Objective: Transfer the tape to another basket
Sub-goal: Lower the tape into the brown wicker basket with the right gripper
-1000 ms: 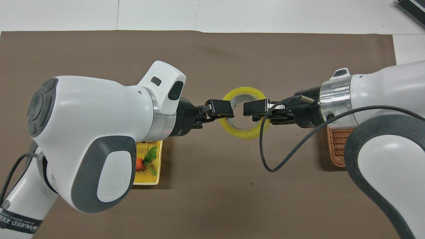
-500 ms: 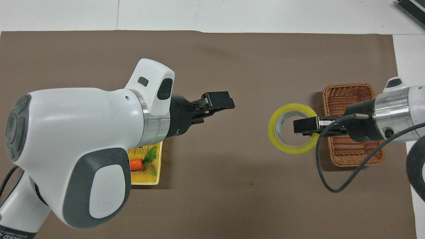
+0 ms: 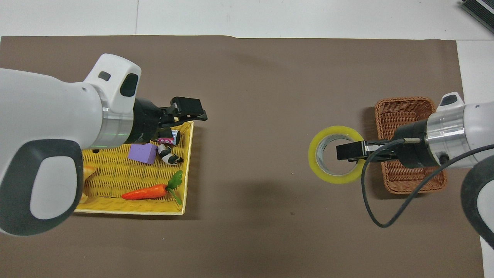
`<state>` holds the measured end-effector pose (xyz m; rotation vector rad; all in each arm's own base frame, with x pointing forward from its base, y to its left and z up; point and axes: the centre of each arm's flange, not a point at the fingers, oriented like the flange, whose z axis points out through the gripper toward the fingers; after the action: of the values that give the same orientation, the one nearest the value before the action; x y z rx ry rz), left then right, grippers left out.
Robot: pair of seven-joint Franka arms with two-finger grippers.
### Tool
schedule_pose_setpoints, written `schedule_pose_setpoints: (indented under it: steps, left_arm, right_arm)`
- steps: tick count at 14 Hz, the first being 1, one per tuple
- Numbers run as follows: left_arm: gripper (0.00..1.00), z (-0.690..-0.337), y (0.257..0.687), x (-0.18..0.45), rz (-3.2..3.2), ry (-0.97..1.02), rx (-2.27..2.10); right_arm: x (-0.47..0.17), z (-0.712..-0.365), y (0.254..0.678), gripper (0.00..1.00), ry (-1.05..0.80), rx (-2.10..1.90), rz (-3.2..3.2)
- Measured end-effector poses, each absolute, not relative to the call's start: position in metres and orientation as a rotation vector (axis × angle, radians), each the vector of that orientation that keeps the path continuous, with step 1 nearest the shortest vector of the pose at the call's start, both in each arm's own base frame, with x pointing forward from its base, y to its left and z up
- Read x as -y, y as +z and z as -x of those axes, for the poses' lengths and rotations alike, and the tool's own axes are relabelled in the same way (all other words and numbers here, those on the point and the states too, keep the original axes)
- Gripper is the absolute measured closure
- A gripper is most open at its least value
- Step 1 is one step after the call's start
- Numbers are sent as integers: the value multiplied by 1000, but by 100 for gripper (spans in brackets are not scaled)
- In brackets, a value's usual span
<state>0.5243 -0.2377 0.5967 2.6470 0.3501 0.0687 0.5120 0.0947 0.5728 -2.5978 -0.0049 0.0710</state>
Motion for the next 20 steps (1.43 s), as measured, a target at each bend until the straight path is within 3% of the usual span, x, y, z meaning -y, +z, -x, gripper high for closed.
schedule_pose_setpoints:
  steps: [3, 10, 13, 20]
  left_arm:
    - [0, -539, 587, 174, -2795, 84, -268]
    - [0, -548, 607, 53, -3032, 49, -89]
    - [0, -545, 623, 40, -3128, -6, 44]
    - [0, -547, 617, 33, -3145, -39, 186]
  right_arm:
    - [-39, -519, 557, 100, 34, 25, 2654]
    - [132, -544, 453, 100, -4, -64, 2702]
    - [146, -555, 428, 100, -25, -79, 2748]
    - [162, -564, 363, 100, 22, -27, 2764]
